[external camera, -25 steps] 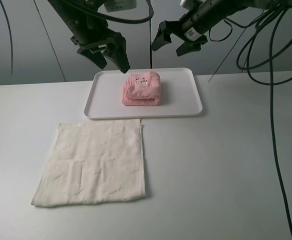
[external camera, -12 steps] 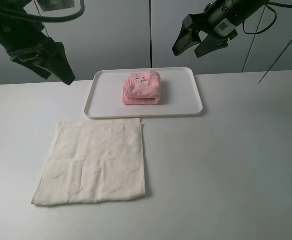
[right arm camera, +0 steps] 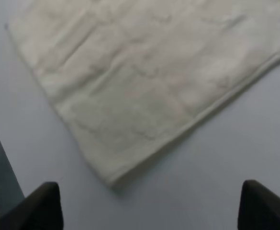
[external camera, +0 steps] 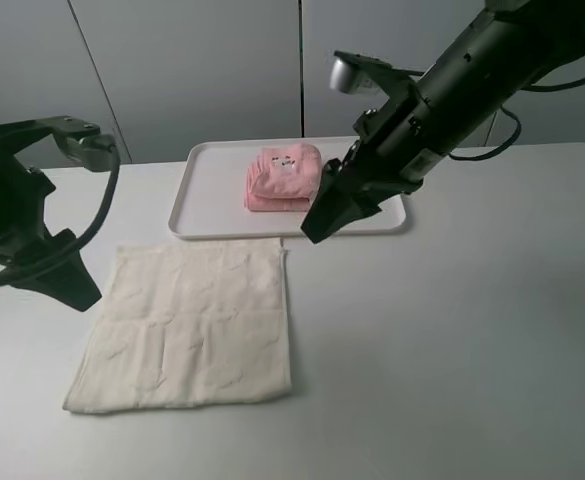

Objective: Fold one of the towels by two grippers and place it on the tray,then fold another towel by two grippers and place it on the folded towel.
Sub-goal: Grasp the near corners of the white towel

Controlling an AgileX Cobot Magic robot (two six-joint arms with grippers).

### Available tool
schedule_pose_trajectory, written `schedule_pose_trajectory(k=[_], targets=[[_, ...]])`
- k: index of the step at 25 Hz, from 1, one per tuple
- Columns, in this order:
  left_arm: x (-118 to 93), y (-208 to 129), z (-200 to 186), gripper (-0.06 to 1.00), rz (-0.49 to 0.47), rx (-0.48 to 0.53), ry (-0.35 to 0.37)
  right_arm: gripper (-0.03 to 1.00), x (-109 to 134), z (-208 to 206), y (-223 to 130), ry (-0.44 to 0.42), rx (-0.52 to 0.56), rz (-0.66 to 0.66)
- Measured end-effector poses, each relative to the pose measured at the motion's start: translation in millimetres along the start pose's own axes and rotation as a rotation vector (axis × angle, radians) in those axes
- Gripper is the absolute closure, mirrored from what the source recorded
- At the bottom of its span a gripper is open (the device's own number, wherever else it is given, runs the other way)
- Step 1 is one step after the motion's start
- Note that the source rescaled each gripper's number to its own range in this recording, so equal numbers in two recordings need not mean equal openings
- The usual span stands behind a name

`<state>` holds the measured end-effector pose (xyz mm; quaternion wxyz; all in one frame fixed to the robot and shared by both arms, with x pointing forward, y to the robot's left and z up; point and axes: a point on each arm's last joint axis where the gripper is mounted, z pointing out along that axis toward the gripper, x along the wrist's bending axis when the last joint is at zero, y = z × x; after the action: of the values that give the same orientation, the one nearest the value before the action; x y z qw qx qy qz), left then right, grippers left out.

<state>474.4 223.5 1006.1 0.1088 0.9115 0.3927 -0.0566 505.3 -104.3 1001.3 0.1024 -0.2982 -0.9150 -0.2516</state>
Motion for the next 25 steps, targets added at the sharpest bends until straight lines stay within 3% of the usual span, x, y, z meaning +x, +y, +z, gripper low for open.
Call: schedule_pose_trajectory(k=[6, 9, 11, 16, 20, 25], targets=[[0.0, -12.4, 17.1, -0.06, 0.137, 0.03, 0.006, 0.17, 53.0, 30.1, 4.2, -0.074, 0.145, -0.45], [3.7, -20.0, 25.7, -0.06, 0.211, 0.059, 0.049, 0.17, 69.8, 38.6, 6.2, -0.089, 0.151, -0.584], [6.0, -26.2, 31.1, -0.06, 0.266, 0.093, 0.074, 0.16, 78.6, 42.9, 9.9, -0.106, 0.119, -0.619], [9.6, -38.3, 43.4, -0.06, 0.366, 0.132, 0.124, -0.01, 86.3, 64.1, 11.1, -0.118, 0.131, -0.656], [7.9, -45.1, 53.9, -0.06, 0.404, 0.137, 0.141, -0.03, 87.5, 86.3, 5.8, -0.109, 0.194, -0.661], [-8.2, -55.0, 76.0, -0.06, 0.539, 0.172, 0.175, -0.03, 87.8, 104.9, 2.3, -0.104, 0.221, -0.663]])
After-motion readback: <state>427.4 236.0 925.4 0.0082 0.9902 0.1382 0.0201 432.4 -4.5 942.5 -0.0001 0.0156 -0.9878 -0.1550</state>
